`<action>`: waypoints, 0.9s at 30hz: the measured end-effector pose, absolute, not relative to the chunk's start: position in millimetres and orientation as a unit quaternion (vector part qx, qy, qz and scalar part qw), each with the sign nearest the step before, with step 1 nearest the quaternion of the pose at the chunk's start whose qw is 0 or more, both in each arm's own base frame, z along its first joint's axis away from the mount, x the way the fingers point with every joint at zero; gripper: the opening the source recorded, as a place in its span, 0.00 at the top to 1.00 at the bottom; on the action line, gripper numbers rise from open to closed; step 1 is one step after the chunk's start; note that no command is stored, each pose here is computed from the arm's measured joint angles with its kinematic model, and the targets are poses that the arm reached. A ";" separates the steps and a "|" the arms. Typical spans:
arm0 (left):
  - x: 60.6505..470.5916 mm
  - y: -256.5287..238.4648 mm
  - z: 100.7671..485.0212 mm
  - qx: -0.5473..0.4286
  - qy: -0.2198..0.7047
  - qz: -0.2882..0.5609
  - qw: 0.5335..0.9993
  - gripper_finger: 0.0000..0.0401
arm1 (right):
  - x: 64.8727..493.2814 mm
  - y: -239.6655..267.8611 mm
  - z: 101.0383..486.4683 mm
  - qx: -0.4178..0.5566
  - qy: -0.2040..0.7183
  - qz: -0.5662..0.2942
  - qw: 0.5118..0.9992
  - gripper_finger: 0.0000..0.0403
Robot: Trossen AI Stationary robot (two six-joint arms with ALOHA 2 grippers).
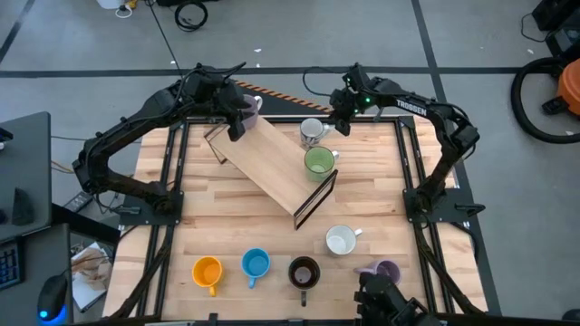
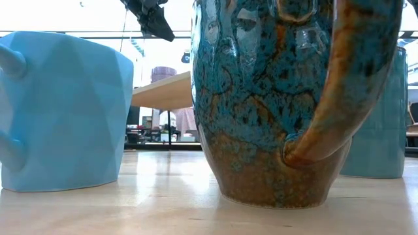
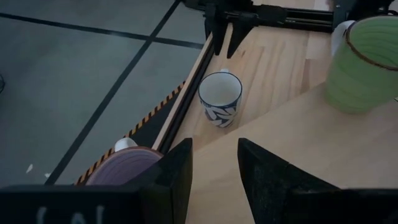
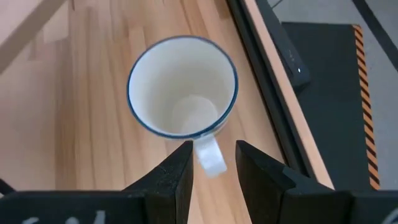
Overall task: Place coffee mugs
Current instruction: Put the white mug on the shelf
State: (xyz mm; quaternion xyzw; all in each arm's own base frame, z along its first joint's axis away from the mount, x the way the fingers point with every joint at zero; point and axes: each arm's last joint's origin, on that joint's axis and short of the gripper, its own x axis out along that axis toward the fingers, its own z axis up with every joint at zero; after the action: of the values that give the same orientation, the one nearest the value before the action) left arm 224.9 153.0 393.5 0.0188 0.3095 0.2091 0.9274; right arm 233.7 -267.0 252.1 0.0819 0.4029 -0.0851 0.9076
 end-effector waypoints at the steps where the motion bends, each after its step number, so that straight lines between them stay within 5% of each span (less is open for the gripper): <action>1: 224.8 153.1 393.5 0.019 0.310 0.209 0.927 0.66 | 233.0 -268.2 252.7 0.084 0.397 -0.083 0.910 0.69; 27: 222.2 153.4 390.3 0.011 0.326 0.209 0.922 0.66 | 252.4 -276.6 208.3 0.075 0.430 -0.036 0.899 0.69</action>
State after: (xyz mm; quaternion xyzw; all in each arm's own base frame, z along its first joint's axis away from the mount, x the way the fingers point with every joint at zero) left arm 222.2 153.4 390.3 0.0107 0.3263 0.2087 0.9219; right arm 252.4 -276.6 208.3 0.0746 0.4300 -0.0357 0.8990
